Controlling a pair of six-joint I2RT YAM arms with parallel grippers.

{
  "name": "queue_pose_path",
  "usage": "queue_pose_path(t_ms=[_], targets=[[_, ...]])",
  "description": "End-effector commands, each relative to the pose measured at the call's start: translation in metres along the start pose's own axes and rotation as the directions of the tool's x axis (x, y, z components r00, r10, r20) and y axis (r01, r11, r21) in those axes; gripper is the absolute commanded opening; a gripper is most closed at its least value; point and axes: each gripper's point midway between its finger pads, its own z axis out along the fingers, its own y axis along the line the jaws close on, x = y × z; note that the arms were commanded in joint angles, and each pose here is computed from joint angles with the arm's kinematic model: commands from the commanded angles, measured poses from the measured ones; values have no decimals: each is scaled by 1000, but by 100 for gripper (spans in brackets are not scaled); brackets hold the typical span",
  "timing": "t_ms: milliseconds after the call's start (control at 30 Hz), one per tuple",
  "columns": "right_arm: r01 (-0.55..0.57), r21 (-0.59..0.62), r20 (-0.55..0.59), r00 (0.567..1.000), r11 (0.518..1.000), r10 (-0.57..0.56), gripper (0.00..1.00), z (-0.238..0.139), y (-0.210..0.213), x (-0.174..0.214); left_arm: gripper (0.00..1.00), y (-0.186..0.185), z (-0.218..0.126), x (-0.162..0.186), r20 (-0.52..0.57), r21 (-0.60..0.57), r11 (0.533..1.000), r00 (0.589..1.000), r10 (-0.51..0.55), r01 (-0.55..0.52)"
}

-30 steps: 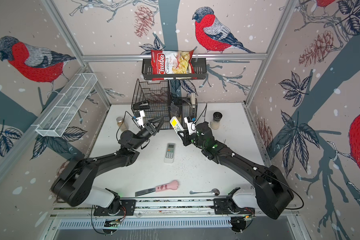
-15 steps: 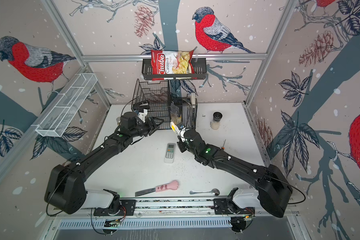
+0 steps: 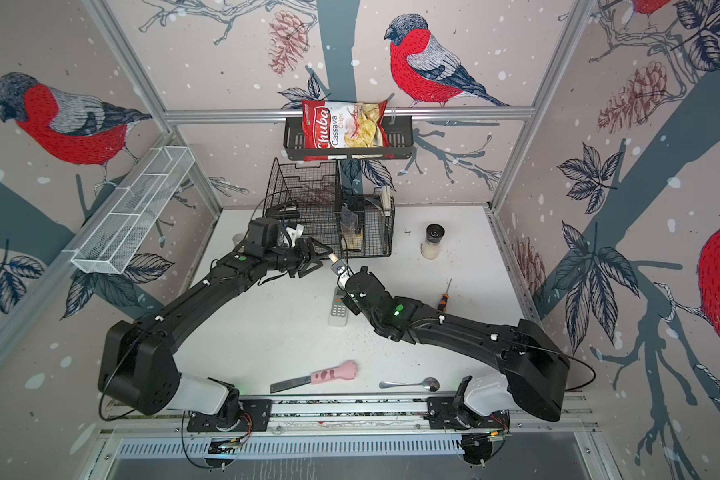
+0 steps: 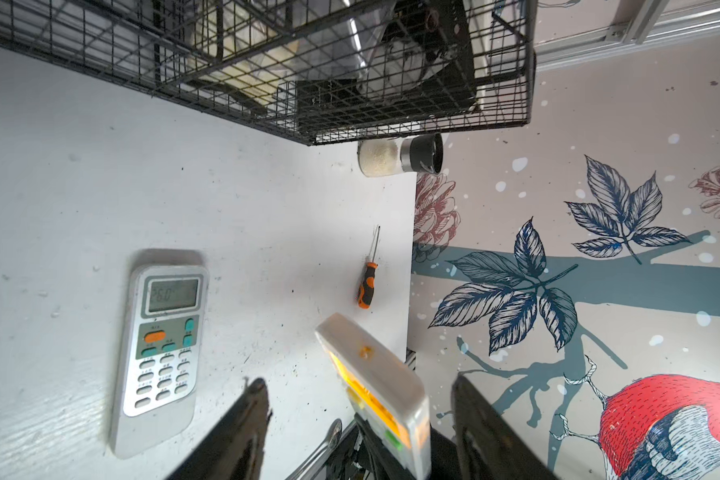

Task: Unload the batteries from the remote control

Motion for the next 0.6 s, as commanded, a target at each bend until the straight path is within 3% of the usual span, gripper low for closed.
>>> queue_pose_path(t_ms=[0,567], targets=[[37,45,22,999,998,-38,9,1,-3,-10,68,2,2,5,-37,6,999,999,-37,37],[124,46,28,992,991,-125,10,7,17,-23,60,11,11,4,-66,-33,996,995,-79,77]])
